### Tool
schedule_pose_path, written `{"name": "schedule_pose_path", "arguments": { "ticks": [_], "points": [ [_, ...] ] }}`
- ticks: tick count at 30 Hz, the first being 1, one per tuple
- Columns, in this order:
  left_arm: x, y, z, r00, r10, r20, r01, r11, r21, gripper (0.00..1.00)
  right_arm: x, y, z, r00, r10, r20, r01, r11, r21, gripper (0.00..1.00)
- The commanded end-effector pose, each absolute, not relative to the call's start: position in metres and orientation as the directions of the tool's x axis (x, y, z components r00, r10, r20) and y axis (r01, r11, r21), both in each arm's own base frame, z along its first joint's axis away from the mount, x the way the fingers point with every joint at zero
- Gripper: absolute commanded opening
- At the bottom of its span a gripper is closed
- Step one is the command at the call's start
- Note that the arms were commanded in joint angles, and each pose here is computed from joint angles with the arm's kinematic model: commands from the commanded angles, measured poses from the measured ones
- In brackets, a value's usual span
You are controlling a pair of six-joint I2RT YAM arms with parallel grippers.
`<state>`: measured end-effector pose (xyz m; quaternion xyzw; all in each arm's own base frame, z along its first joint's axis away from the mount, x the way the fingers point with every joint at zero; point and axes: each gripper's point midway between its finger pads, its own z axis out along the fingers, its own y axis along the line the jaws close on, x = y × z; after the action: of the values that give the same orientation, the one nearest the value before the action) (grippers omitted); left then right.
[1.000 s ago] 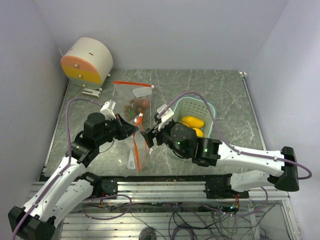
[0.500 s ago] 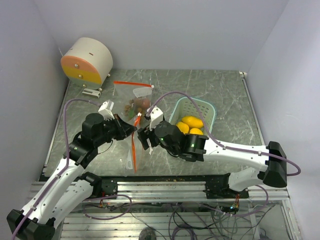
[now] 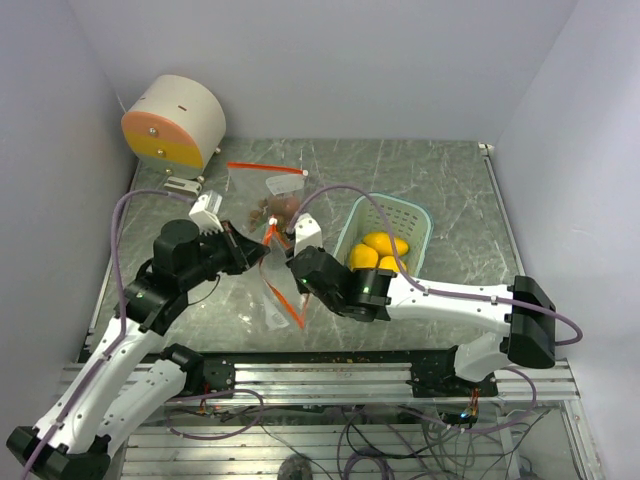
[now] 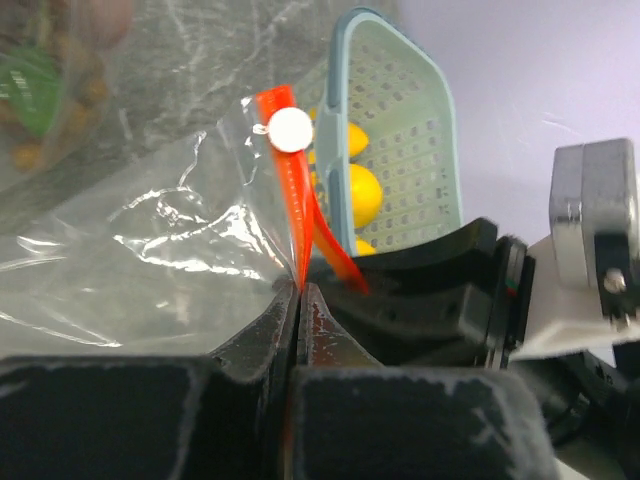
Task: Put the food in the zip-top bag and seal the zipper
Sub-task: Open the zipper of the food storage bag.
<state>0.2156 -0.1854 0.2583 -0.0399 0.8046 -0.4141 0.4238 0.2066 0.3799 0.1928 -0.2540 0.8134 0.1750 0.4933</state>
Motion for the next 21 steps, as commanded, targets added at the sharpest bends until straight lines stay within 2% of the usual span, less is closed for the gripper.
{"name": "schedule_pose_path", "arguments": {
  "ticks": [1, 7, 12, 14, 16, 19, 21],
  "points": [
    [0.206, -0.156, 0.267, -0.595, -0.357, -0.721, 0.255, 0.766, -0.590, 0.07, 0.236, 0.334, 0.214, -0.350, -0.161, -0.923, -0.343, 0.939, -0.034, 0.15],
    [0.187, -0.112, 0.258, -0.622, -0.247, -0.743, 0.140, 0.898, -0.416, 0.07, 0.257, 0.296, 0.223, -0.347, -0.079, -0.934, -0.221, 0.975, -0.001, 0.14],
    [0.177, -0.104, 0.250, -0.648, -0.202, -0.735, 0.136, 0.918, -0.372, 0.07, 0.264, 0.296, 0.214, -0.370, -0.034, -0.929, -0.249, 0.966, 0.063, 0.13],
    [0.178, -0.109, 0.245, -0.659, -0.198, -0.726, 0.152, 0.909, -0.387, 0.07, 0.264, 0.304, 0.210, -0.380, -0.032, -0.925, -0.286, 0.955, 0.085, 0.11],
    [0.180, -0.120, 0.239, -0.670, -0.204, -0.714, 0.180, 0.889, -0.422, 0.07, 0.258, 0.324, 0.210, -0.379, -0.032, -0.925, -0.387, 0.913, 0.127, 0.00],
    [0.187, -0.137, 0.230, -0.676, -0.239, -0.697, 0.205, 0.848, -0.489, 0.07, 0.244, 0.349, 0.214, -0.379, -0.007, -0.925, -0.513, 0.834, 0.204, 0.00],
    [0.193, -0.146, 0.227, -0.674, -0.270, -0.688, 0.206, 0.825, -0.526, 0.07, 0.242, 0.357, 0.219, -0.379, 0.011, -0.926, -0.537, 0.812, 0.229, 0.00]
  ]
}}
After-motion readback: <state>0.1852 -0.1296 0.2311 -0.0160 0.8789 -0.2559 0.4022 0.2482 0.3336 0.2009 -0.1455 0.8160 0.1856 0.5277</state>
